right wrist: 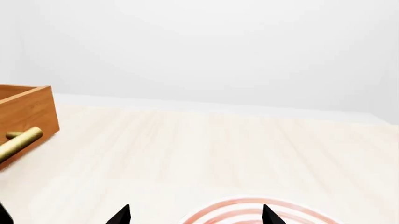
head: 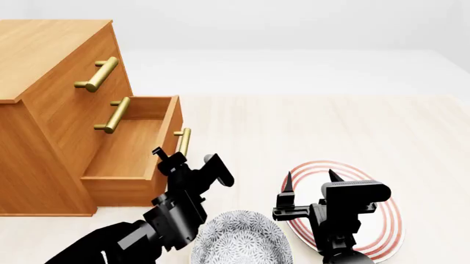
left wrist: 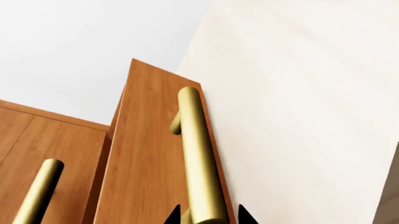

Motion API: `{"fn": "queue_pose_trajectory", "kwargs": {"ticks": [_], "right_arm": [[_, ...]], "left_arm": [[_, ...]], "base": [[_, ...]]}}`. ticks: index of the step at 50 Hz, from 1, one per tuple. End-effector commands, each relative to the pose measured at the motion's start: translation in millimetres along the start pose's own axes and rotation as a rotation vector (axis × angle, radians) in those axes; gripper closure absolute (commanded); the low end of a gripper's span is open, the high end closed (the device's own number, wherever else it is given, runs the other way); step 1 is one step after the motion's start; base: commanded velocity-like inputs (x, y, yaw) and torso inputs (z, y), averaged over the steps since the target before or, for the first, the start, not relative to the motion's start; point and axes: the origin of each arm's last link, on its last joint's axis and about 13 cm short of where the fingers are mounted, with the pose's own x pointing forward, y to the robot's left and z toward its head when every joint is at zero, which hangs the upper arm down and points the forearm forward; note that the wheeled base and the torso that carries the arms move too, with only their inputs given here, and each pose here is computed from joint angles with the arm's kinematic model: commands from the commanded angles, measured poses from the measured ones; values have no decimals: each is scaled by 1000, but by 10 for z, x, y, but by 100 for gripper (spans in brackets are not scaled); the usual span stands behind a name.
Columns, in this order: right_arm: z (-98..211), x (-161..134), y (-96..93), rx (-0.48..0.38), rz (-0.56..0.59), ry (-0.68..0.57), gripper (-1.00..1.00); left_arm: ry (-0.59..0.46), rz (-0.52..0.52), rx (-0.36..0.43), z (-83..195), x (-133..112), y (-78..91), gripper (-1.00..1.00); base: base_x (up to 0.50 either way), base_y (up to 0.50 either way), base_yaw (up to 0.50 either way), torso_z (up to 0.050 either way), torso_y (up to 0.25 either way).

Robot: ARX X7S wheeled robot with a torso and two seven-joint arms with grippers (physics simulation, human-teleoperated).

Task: Open the bottom drawer of the cabinet.

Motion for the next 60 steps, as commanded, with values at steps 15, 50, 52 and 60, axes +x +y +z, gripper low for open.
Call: {"fn": "queue_pose_trajectory", "kwargs": {"ticks": [15,50,52,60], "right_arm": [[-11,0,1,1,-1,4,-100],[-20,6,4,2,1,5,-100],[-23,10,8,3,3,6,-100],[-15,6,5,1,2,7,-100]], "left_arm": [[-92,-19,-41,181,-112,-51,-100],[-196,-15,-702,665,-316,1508,-100],[-171,-33,-765,677,-287,1569,-100],[-87,-134,-876,694,-176,1627,-100]], "base": [[0,0,0,0,1],[0,0,0,0,0],[0,0,0,0,0],[0,0,0,0,0]]}}
